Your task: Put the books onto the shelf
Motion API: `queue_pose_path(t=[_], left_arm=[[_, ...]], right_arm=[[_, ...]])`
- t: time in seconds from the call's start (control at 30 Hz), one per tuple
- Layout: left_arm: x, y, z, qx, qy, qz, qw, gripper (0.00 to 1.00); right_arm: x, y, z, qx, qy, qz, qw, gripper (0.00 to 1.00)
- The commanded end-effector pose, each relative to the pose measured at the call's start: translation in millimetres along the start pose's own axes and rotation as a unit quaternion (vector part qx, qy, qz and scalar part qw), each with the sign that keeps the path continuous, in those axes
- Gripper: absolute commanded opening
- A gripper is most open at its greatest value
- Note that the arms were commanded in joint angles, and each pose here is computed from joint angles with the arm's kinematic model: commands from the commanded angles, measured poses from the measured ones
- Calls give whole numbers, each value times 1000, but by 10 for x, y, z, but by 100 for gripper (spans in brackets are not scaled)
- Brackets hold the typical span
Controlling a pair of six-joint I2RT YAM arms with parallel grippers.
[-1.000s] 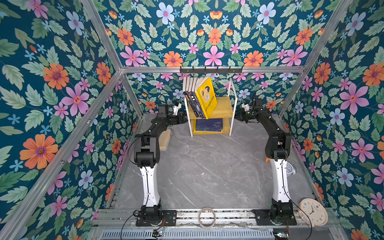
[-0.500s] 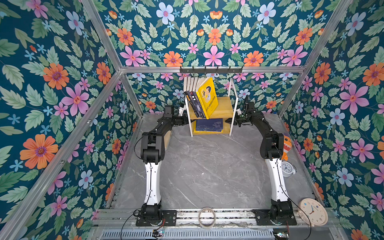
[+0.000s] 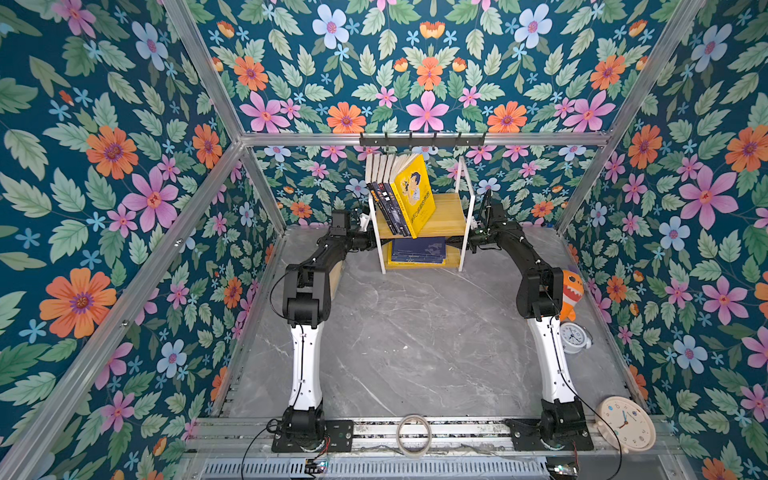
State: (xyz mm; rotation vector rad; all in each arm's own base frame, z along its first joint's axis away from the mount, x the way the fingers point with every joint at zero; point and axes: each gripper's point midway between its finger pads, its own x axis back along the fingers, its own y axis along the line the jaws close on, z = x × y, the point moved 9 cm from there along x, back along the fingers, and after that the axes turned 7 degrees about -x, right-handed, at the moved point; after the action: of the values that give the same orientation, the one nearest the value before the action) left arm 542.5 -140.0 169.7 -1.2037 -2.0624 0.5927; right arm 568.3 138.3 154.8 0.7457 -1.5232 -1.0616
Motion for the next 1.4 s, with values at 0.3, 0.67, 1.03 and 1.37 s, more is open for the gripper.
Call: queue_pose_path(t=[0.3, 0.67, 1.03, 1.37], left_arm=[[-26, 2, 10, 0, -2, 14, 1000, 57], [-34, 20, 23, 2, -1, 11, 1000, 58], [-36, 32, 20, 1, -2, 13, 1000, 59], [-41, 33, 15, 2, -3, 12, 1000, 59]], right_arm=[[-34, 1, 34, 3, 18, -13, 1000, 0], [176, -36, -104, -10, -21, 2, 1000, 0], [24, -138, -74, -22, -11, 9, 1000, 0], [-39, -99, -43, -17, 1, -3, 1000, 0]])
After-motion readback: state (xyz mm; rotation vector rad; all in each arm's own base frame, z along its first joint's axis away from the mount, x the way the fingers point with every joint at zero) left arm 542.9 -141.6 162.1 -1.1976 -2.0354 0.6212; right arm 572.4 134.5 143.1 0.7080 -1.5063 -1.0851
